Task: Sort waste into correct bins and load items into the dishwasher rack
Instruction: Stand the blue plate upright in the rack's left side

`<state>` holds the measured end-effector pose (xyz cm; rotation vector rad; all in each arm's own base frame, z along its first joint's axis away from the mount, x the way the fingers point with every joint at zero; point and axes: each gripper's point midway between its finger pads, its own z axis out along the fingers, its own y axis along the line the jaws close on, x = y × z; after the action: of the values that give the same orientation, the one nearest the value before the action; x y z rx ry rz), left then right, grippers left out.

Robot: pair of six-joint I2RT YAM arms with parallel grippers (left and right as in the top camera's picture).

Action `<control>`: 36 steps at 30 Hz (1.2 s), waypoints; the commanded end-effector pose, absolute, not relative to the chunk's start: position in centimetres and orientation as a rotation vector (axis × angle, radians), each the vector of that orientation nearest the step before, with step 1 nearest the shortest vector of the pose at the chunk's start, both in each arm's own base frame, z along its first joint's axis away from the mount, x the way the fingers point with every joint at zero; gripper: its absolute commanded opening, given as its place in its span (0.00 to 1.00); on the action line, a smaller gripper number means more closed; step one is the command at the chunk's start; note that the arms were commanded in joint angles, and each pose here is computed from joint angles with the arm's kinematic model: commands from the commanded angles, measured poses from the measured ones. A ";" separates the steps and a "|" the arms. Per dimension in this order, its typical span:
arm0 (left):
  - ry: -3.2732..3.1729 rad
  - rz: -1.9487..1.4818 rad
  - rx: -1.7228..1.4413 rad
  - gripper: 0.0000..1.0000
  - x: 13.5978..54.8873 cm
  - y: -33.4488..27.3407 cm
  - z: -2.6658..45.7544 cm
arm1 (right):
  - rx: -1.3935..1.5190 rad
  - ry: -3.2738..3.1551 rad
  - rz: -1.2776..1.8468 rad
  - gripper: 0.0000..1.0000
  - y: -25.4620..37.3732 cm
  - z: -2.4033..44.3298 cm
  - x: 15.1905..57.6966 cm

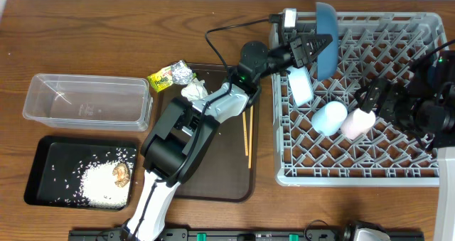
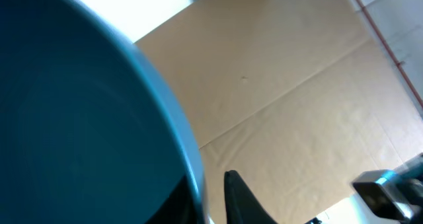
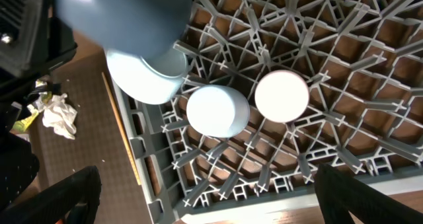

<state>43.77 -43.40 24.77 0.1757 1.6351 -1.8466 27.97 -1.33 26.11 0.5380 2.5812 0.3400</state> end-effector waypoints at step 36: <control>1.960 -1.600 0.329 0.08 45.4 -41.7 16.7 | 0.520 2.573 0.329 0.95 -1.5 26.5 28.0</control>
<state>44.69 -41.75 20.51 0.3749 1.8824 -1.6666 27.97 -1.33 26.11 0.5345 2.5817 0.3391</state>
